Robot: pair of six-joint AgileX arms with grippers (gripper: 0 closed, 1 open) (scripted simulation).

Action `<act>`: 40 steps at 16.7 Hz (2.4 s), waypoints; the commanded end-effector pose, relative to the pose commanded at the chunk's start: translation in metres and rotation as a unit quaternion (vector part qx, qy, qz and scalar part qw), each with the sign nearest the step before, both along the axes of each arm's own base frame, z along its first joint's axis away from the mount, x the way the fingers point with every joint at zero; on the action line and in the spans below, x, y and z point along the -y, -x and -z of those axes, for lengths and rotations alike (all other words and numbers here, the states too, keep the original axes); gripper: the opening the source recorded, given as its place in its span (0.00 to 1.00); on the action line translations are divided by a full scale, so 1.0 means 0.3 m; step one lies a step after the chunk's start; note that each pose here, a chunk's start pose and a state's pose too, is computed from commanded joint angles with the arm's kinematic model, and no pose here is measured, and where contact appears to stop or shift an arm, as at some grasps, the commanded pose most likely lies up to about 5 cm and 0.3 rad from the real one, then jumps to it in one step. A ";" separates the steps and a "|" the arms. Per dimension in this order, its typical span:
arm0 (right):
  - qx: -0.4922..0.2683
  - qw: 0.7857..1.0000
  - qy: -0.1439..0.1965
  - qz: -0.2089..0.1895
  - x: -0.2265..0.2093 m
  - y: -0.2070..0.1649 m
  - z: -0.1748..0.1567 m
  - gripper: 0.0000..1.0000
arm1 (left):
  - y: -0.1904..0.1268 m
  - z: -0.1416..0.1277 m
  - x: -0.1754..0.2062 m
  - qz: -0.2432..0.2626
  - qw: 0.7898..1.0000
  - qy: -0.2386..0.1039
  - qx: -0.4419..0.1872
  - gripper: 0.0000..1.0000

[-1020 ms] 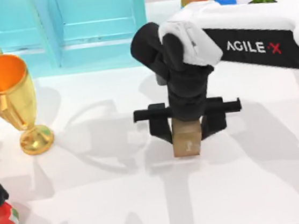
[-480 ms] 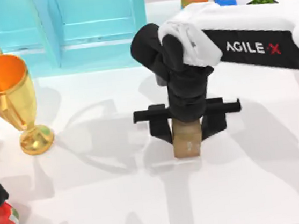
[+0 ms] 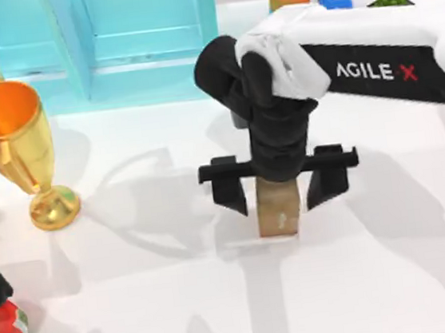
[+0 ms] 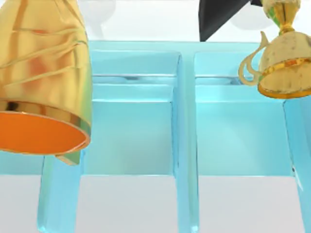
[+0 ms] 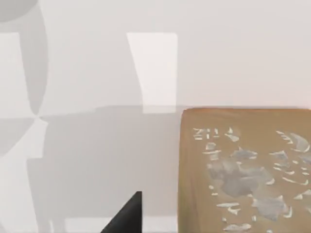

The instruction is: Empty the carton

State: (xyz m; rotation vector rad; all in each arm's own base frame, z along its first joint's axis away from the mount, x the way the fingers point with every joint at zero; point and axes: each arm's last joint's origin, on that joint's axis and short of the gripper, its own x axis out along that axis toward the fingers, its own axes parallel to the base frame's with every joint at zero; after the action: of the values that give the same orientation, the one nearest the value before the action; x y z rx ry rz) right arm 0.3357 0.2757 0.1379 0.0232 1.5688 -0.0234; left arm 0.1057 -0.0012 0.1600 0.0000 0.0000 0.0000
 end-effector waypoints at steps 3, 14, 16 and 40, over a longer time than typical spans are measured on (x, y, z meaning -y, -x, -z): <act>0.000 1.000 0.000 0.000 0.000 0.000 0.000 1.00 | 0.000 0.000 0.000 0.000 1.000 0.000 0.000 1.00; -0.004 1.000 0.003 0.001 -0.006 -0.007 -0.141 1.00 | 0.000 0.000 0.000 0.000 1.000 0.000 0.000 1.00; -0.003 1.000 0.002 0.001 -0.002 -0.004 -0.219 1.00 | 0.000 0.000 0.000 0.000 1.000 0.000 0.000 1.00; -0.002 1.000 -0.003 0.007 1.374 -0.132 -0.388 1.00 | 0.000 0.000 0.000 0.000 1.000 0.000 0.000 1.00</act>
State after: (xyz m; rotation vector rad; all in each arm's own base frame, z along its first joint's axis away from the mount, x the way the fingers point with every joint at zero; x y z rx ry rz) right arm 0.3752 -0.1366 0.2543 0.0394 1.5729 -0.0299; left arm 0.1057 -0.0012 0.1600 0.0000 0.0000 0.0000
